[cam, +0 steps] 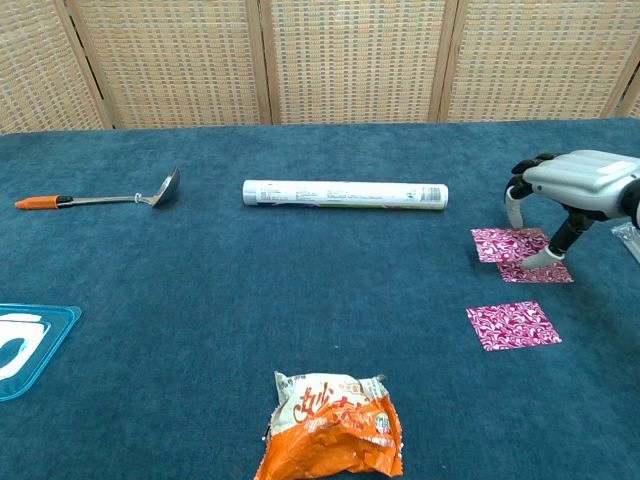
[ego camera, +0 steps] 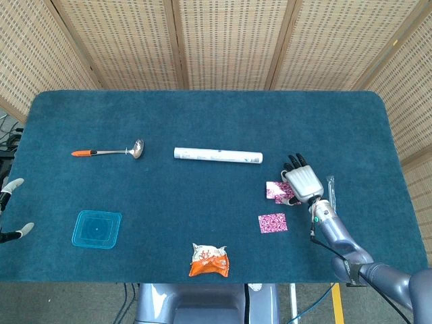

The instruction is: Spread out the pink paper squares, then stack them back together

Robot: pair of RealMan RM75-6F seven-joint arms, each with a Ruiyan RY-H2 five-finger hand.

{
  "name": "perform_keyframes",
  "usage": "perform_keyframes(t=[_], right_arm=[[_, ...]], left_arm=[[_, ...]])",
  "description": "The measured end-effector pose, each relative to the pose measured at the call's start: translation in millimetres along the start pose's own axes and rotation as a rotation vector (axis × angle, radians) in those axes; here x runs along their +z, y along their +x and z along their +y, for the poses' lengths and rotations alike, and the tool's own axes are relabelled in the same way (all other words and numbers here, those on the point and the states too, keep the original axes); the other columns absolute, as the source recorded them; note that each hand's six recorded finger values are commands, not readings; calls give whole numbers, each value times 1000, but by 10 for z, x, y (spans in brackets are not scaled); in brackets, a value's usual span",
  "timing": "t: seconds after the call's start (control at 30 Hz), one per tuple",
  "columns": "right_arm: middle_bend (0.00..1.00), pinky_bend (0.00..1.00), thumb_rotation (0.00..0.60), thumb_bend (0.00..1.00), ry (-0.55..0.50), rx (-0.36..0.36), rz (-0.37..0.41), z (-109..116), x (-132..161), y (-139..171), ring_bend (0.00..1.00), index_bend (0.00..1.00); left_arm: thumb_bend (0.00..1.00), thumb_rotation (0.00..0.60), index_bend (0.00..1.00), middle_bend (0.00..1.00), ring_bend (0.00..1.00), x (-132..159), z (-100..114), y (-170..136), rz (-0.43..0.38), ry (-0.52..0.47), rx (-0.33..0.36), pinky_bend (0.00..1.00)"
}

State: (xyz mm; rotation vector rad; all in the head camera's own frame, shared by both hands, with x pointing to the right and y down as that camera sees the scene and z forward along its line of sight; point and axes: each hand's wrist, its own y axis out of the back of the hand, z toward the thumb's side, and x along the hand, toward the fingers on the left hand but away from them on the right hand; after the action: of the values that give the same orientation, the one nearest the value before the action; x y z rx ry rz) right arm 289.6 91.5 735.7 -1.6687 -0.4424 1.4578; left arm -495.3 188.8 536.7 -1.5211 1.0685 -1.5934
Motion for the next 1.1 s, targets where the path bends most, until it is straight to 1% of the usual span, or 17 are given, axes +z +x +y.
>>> perform_keyframes(t=[0.27, 0.5, 0.6, 0.9, 0.97, 1.1], right_arm=[[247, 0, 600, 595, 15, 32, -20, -114, -150, 57, 0, 449], [247, 0, 600, 595, 28, 55, -16, -192, -191, 82, 0, 449], [244, 0, 600, 573, 27, 61, -18, -217, -200, 83, 0, 449], [223, 0, 600, 434, 29, 66, -17, -227, -207, 58, 0, 402], [217, 0, 600, 387, 28, 67, -18, -220, -212, 55, 0, 387], [214, 0, 600, 348, 28, 64, -16, -205, -211, 54, 0, 369]], left_arm=[[115, 595, 148, 0, 0, 1, 4, -14, 4, 1, -1, 0], [115, 595, 148, 0, 0, 10, 9, -31, 5, 2, -1, 0], [115, 594, 148, 0, 0, -3, 12, -41, 10, 4, -1, 0], [114, 595, 148, 0, 0, -18, 6, -47, 14, 4, -2, 0], [114, 595, 148, 0, 0, -16, 3, -42, 13, 5, -3, 0], [114, 595, 148, 0, 0, -9, 3, -30, 11, 2, -1, 0]])
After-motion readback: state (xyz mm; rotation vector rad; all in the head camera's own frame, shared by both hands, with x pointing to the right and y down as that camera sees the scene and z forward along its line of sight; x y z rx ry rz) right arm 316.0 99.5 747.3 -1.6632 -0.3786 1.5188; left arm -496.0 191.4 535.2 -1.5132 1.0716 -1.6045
